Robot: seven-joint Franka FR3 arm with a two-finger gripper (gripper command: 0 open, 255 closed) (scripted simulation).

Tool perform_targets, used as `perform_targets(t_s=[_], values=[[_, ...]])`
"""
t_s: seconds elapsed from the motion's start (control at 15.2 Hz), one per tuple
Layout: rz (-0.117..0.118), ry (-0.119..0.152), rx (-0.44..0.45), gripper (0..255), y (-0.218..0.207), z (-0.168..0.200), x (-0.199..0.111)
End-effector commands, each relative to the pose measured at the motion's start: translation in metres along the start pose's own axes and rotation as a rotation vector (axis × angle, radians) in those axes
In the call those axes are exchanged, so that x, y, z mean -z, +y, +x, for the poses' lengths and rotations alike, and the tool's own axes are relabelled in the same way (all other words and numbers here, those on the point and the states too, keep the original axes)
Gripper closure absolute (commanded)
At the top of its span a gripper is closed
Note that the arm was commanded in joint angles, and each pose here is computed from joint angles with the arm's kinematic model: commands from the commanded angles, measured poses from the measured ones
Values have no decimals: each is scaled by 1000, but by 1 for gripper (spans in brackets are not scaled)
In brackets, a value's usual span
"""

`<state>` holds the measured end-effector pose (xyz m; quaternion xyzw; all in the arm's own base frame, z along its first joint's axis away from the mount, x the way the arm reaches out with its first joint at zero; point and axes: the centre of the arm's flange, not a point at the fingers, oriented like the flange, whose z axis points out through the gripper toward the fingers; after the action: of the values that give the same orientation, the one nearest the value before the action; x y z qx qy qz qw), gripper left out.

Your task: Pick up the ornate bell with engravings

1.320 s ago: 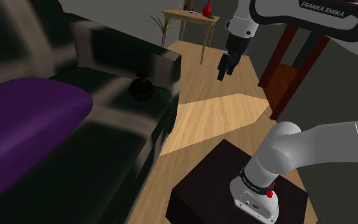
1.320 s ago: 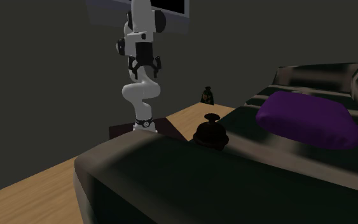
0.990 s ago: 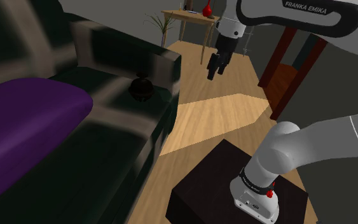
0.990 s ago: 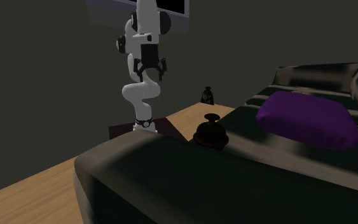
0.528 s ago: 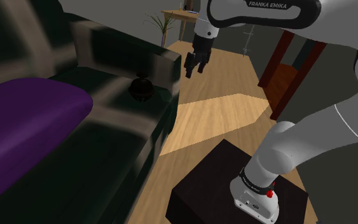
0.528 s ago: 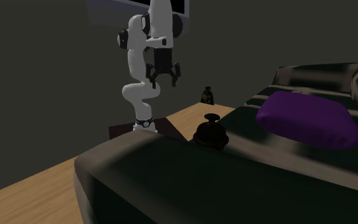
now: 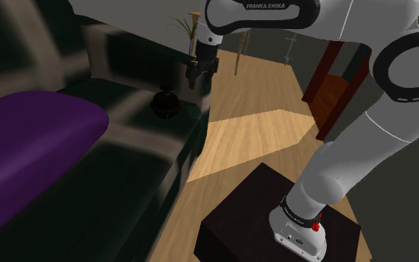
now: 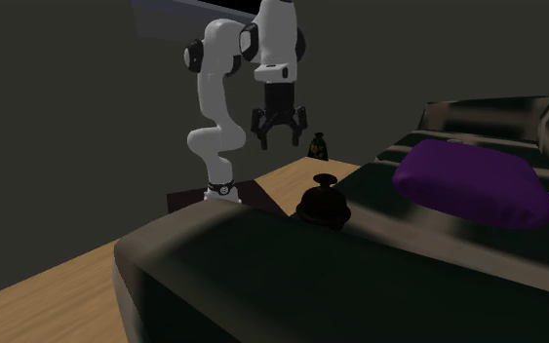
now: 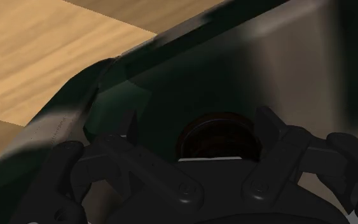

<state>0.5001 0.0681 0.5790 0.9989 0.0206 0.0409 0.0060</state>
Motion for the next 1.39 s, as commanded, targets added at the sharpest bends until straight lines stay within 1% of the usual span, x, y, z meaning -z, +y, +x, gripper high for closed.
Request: perform_targets(t_s=[0.0,0.59,1.06,1.25,1.32], values=[[1,5,-4,0,-8,23,-6],[2,28,-18,0,-50,127,-33],[2,28,-18,0,-51,124,-70],[2,28,-18,0,-51,123,-73],[2,28,-18,255,-51,123,-73]])
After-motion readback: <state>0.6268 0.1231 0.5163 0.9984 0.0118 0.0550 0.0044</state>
